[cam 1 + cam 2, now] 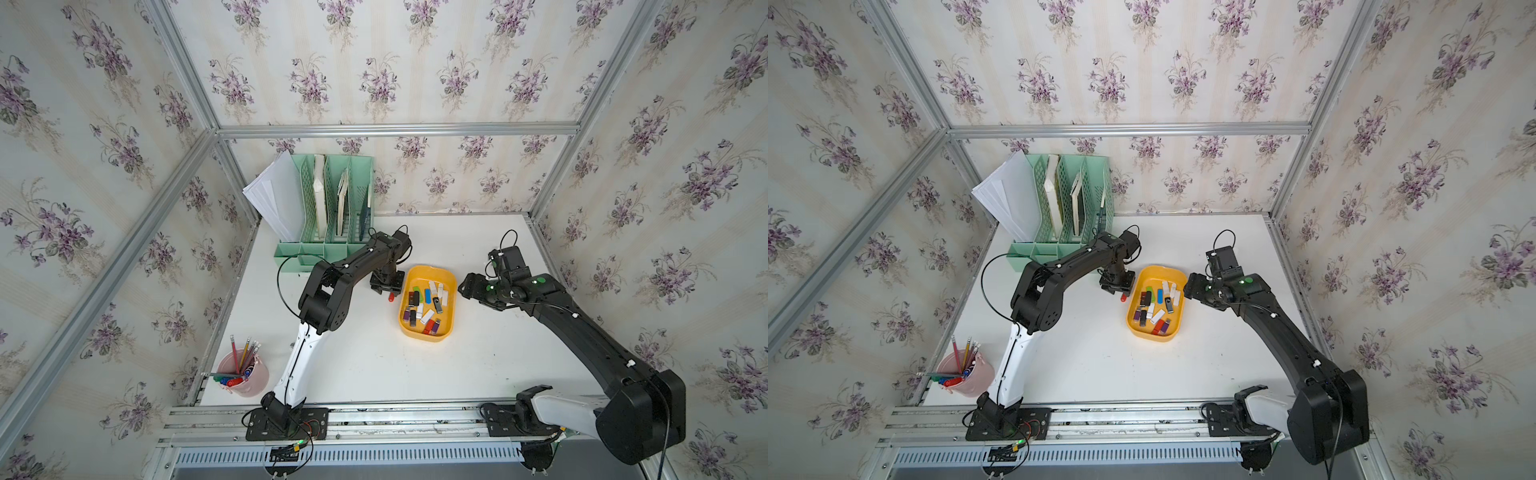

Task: Put the usb flash drive into the storage box
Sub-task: Adjust the USB flash at the storage box.

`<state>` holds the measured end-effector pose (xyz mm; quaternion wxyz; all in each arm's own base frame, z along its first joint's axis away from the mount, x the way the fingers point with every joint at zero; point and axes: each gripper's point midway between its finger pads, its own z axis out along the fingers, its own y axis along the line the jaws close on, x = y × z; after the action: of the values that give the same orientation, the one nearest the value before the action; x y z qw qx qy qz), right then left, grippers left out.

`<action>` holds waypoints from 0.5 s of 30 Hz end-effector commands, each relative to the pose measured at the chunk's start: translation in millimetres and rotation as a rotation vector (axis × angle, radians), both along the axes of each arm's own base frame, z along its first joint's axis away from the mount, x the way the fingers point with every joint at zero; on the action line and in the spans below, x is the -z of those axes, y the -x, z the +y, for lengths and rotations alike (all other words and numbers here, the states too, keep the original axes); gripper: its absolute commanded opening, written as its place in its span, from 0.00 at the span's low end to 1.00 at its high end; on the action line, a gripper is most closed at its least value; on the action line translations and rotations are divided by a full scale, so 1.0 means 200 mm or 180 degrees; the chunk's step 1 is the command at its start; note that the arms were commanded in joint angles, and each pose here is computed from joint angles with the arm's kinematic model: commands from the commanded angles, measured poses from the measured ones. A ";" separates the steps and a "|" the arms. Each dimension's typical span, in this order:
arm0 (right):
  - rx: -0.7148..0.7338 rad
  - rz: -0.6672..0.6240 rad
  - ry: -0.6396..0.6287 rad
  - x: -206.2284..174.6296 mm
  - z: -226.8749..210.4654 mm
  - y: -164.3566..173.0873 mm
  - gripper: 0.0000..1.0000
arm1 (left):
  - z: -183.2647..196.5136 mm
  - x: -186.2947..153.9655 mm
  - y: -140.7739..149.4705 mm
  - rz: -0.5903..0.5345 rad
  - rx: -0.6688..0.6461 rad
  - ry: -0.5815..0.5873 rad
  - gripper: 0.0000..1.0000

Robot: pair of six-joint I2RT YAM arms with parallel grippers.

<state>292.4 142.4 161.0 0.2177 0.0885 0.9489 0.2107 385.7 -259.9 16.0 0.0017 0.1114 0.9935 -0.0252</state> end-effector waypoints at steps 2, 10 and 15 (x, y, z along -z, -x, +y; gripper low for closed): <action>-0.0293 0.0043 -0.0267 -0.01 0.21 -0.02 0.56 | 0.04 -0.01 0.02 0.0009 0.0044 -0.0094 0.56; -0.0545 0.0230 -0.0236 0.16 0.40 -0.09 0.12 | 0.10 -0.01 0.05 0.0025 0.0016 -0.0127 0.56; -0.0573 0.0320 -0.0033 0.27 0.44 -0.16 0.00 | 0.12 -0.01 0.06 0.0043 -0.0003 -0.0132 0.56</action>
<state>315.0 227.2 112.4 0.1402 0.0212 0.9596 0.2429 373.0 -237.2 14.9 -0.0121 0.1070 0.9942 -0.0068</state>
